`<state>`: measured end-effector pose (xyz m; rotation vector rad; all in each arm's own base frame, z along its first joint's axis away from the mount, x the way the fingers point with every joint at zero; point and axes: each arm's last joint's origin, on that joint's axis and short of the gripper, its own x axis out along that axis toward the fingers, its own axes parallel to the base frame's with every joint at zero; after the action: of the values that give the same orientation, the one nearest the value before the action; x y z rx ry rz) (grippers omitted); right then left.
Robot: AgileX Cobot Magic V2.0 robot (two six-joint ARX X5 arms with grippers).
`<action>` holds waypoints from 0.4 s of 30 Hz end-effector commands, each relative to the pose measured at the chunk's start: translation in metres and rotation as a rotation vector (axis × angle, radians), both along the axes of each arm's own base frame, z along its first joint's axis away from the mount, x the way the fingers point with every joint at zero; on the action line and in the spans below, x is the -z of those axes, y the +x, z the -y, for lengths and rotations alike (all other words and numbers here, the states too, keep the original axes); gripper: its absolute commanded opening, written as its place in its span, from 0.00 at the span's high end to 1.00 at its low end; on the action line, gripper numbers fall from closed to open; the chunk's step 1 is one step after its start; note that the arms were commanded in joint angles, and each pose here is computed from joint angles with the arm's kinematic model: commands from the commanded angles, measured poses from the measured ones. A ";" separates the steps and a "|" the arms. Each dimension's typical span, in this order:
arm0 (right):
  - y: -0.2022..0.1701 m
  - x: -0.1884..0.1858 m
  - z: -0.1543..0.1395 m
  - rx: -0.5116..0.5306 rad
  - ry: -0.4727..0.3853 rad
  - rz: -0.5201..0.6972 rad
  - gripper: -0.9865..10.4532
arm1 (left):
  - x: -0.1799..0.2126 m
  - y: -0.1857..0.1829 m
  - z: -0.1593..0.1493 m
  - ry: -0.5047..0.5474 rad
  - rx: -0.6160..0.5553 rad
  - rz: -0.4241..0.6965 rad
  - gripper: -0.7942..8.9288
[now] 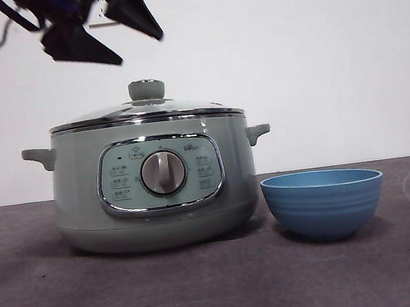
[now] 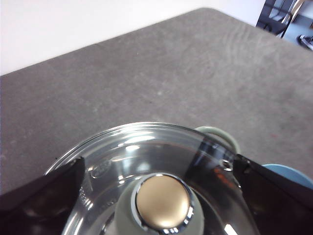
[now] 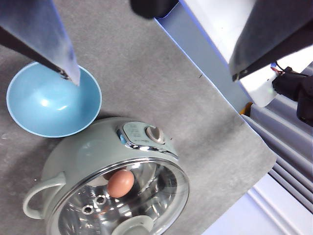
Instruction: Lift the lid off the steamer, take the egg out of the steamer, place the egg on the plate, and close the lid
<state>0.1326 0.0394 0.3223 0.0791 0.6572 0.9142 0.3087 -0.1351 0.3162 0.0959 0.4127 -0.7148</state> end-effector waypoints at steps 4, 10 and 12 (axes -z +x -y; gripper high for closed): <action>0.000 -0.001 0.000 -0.001 -0.002 0.010 0.44 | 0.020 0.012 0.014 0.060 -0.010 0.012 0.38; 0.000 -0.001 0.000 -0.001 -0.002 0.011 0.44 | 0.037 0.020 0.019 0.086 -0.008 -0.034 0.38; 0.000 -0.001 0.000 -0.001 -0.002 0.011 0.44 | 0.040 0.020 0.019 0.093 -0.009 -0.046 0.38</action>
<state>0.1326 0.0394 0.3223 0.0785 0.6567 0.9139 0.3287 -0.1533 0.2793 0.1495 0.4872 -0.6828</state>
